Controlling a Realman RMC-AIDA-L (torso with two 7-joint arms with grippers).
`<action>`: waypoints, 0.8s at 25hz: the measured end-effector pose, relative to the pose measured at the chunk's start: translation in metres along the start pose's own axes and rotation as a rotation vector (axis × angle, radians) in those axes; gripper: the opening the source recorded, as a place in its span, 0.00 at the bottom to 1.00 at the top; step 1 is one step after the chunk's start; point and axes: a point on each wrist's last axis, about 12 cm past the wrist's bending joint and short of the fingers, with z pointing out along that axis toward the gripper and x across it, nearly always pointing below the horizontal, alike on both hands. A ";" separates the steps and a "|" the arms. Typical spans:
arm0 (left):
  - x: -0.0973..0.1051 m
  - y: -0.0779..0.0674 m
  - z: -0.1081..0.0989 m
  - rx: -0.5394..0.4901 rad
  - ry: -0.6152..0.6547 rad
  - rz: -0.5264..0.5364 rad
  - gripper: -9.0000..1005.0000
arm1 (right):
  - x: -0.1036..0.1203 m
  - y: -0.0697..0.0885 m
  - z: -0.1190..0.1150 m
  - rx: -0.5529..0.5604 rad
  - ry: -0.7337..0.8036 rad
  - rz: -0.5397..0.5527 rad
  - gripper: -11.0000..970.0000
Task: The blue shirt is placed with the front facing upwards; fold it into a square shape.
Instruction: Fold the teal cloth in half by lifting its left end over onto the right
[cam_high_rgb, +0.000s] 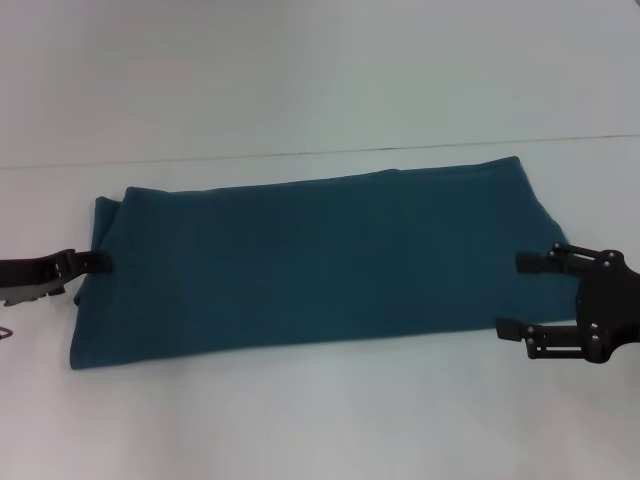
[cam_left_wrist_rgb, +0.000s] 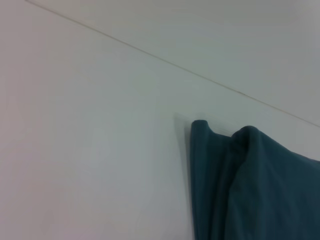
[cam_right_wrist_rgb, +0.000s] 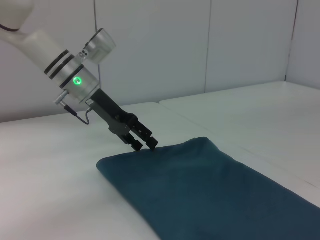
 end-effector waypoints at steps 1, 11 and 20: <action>0.000 0.000 0.000 -0.001 0.000 0.000 0.84 | 0.000 0.000 0.000 0.001 0.000 0.003 0.94; 0.004 -0.004 0.004 0.008 0.018 0.002 0.84 | 0.000 -0.001 0.001 0.007 0.003 0.004 0.94; 0.006 -0.011 0.009 0.027 0.036 0.006 0.84 | 0.000 -0.003 0.001 0.020 0.008 0.004 0.94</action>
